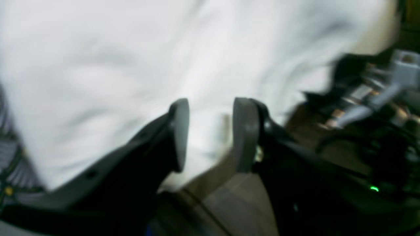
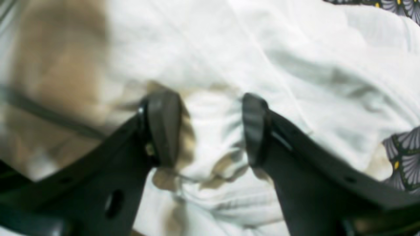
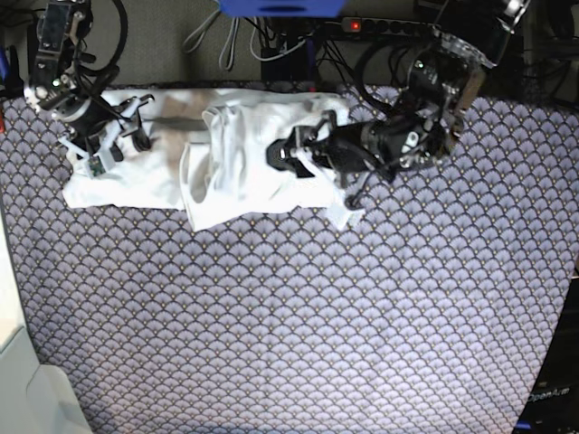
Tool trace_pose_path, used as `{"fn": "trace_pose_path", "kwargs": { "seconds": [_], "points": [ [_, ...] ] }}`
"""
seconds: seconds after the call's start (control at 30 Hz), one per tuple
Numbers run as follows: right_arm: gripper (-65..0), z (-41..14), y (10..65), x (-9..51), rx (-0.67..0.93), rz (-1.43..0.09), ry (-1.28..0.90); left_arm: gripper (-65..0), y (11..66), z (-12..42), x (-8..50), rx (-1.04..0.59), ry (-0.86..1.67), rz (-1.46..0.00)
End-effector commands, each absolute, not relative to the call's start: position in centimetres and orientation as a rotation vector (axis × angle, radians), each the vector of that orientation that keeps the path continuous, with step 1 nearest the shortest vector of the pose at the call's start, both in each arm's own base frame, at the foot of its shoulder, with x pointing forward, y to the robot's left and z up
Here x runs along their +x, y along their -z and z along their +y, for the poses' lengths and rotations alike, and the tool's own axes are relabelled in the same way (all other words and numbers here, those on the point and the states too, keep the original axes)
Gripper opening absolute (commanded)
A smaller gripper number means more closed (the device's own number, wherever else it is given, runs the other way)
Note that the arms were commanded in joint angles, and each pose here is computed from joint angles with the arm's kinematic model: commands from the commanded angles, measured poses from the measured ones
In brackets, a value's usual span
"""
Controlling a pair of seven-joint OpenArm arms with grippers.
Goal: Fold the T-shirt properly
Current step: 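Press the folded end down with the left gripper while the right holds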
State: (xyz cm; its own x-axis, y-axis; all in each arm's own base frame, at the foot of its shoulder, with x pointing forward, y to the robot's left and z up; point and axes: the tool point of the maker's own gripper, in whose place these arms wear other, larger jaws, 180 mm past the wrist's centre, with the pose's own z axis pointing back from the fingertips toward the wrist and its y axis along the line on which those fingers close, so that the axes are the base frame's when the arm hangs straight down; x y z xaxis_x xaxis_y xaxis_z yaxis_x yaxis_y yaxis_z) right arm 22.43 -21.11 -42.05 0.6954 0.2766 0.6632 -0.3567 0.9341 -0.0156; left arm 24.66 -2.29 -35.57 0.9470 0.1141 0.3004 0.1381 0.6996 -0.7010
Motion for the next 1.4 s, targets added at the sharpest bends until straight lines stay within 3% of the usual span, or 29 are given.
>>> {"fn": "trace_pose_path", "kwargs": {
  "seconds": [0.0,0.13,0.37,0.5,0.6,1.0,1.37],
  "points": [
    [-33.7,-21.9,41.4,22.9,0.081,-0.725,-0.371,-43.0,34.2,-1.8,26.0,-0.813,-0.001,-0.390],
    [-33.2,-22.1,39.0,24.1,0.043,-0.785,-0.410,-43.0,35.3,0.5,27.4,-0.772,-0.079,-0.399],
    [-32.6,-24.3,34.3,24.6,-0.074,-0.881,-0.414,-42.7,42.4,3.5,26.4,-0.668,-0.216,-0.230],
    [-26.4,-26.1,33.7,24.4,-0.110,-0.901,-0.337,-42.7,43.0,3.5,26.6,-0.660,-0.237,-0.240],
    [-23.4,-26.9,34.0,24.1,-0.115,-0.902,-0.281,-42.7,43.2,3.6,26.6,-0.656,-0.243,-0.239],
    [-23.1,-31.4,37.7,23.9,-0.040,-0.797,-0.020,-42.8,43.2,4.8,26.6,-0.636,-0.240,-0.245],
    [-23.1,-31.0,40.4,22.6,0.013,-0.736,0.031,-42.8,43.1,4.8,26.8,-0.636,-0.239,-0.249]
  ]
}}
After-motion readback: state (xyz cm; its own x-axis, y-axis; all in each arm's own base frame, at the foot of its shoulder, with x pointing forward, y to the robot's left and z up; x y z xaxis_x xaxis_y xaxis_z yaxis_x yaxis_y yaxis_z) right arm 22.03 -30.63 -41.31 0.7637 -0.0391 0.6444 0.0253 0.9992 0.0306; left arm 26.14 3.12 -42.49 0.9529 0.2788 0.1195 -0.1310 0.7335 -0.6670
